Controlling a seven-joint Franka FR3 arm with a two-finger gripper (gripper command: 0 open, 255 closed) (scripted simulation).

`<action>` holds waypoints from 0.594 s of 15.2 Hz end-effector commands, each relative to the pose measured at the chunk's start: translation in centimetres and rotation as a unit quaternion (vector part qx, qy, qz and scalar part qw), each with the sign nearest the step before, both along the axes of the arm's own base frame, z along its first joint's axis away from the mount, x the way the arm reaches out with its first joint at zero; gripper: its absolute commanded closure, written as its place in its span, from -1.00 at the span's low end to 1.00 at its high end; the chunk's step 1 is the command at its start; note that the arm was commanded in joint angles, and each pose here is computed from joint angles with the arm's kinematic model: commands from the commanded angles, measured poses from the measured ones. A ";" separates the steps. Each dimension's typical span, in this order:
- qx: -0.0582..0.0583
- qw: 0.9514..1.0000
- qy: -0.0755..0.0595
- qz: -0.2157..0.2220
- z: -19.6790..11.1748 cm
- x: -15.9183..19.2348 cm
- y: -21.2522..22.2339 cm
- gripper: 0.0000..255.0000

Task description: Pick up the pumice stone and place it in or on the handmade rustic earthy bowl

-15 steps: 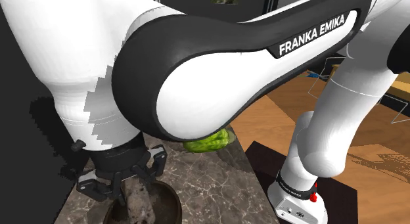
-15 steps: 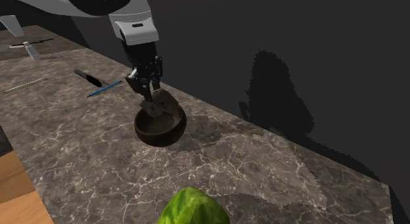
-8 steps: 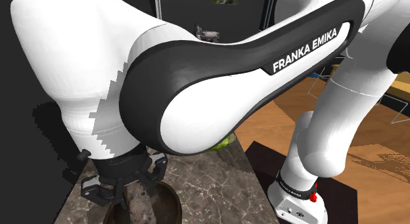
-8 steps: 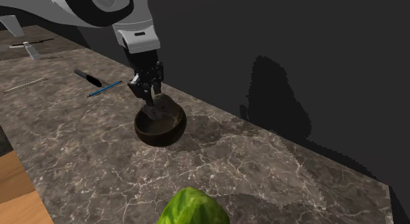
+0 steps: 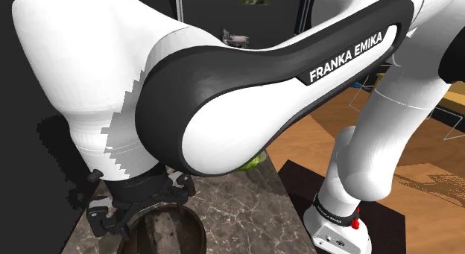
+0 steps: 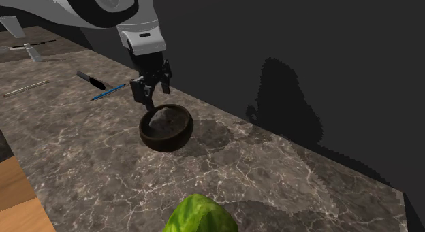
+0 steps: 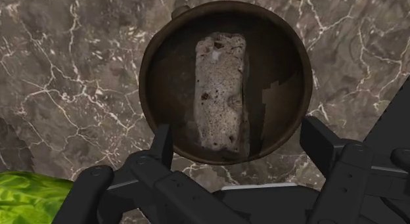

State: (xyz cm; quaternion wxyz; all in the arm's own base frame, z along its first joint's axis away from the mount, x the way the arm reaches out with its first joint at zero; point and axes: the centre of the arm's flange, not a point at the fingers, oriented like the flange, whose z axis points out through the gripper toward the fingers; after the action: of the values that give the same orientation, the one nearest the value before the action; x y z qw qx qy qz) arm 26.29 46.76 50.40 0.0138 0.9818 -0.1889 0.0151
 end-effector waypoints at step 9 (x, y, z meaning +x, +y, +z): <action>0.000 1.000 0.000 0.000 5.0 -0.1 0.2 -1.00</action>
State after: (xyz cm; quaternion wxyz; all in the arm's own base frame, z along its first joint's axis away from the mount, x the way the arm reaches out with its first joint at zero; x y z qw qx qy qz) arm 26.21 46.90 55.29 0.0137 0.9818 -0.1889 0.0152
